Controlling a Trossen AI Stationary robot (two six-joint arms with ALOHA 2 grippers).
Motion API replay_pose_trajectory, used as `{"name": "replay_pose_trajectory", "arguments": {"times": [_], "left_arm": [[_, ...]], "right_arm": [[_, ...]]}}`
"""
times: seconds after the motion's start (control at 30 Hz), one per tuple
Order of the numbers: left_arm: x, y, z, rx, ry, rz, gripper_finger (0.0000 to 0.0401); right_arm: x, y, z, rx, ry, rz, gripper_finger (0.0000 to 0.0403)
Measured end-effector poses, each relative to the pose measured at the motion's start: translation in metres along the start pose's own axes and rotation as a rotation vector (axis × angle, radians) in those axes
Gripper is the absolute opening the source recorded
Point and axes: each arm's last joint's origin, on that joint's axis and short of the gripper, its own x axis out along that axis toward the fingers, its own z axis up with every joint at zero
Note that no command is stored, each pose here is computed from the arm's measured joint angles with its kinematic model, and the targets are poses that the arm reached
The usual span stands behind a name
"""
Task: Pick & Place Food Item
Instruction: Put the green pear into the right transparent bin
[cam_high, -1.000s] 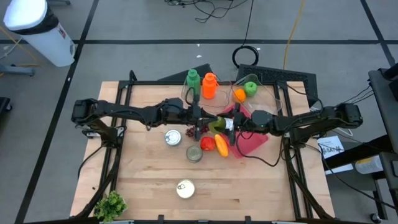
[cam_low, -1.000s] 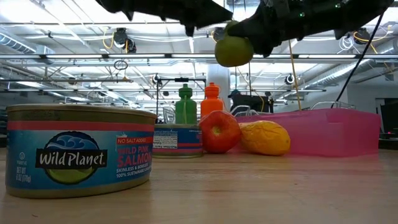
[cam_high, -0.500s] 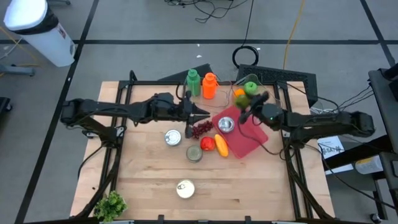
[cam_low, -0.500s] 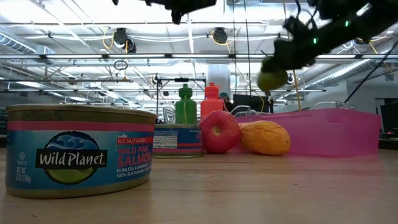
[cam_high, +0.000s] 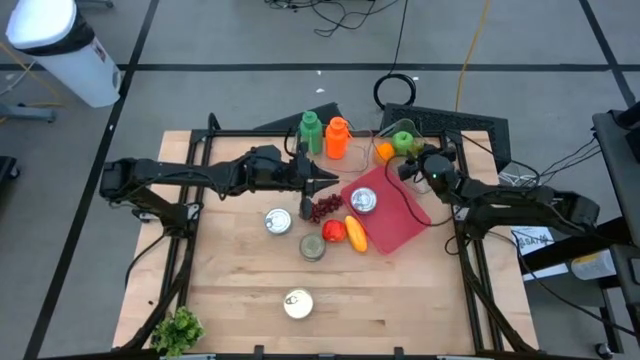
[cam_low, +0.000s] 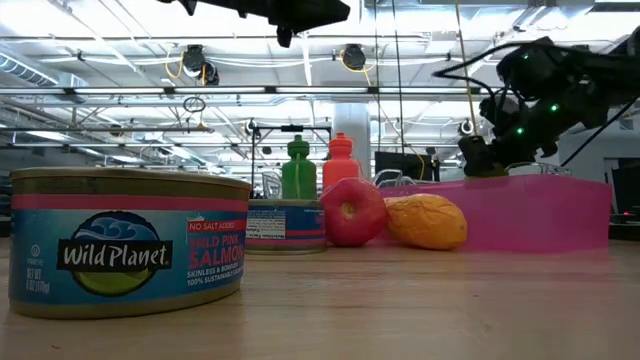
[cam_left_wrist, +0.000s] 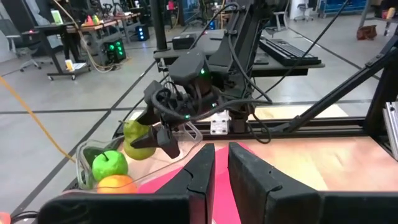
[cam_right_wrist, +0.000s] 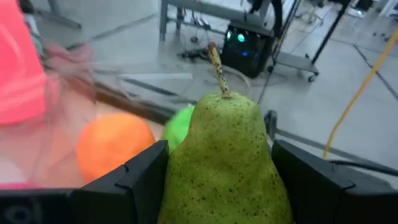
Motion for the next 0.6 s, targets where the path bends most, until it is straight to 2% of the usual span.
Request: {"name": "replay_pose_trajectory", "arguments": {"times": [0.2, 0.6], "left_arm": [[0.0, 0.001, 0.0, -0.001, 0.001, 0.002, 0.0056], [0.0, 0.001, 0.0, -0.002, 0.001, 0.002, 0.0056]], "right_arm": [[0.009, -0.002, -0.006, -0.016, 0.041, -0.025, 0.025], [0.023, 0.004, -0.013, 0.005, 0.034, -0.054, 0.025]]}}
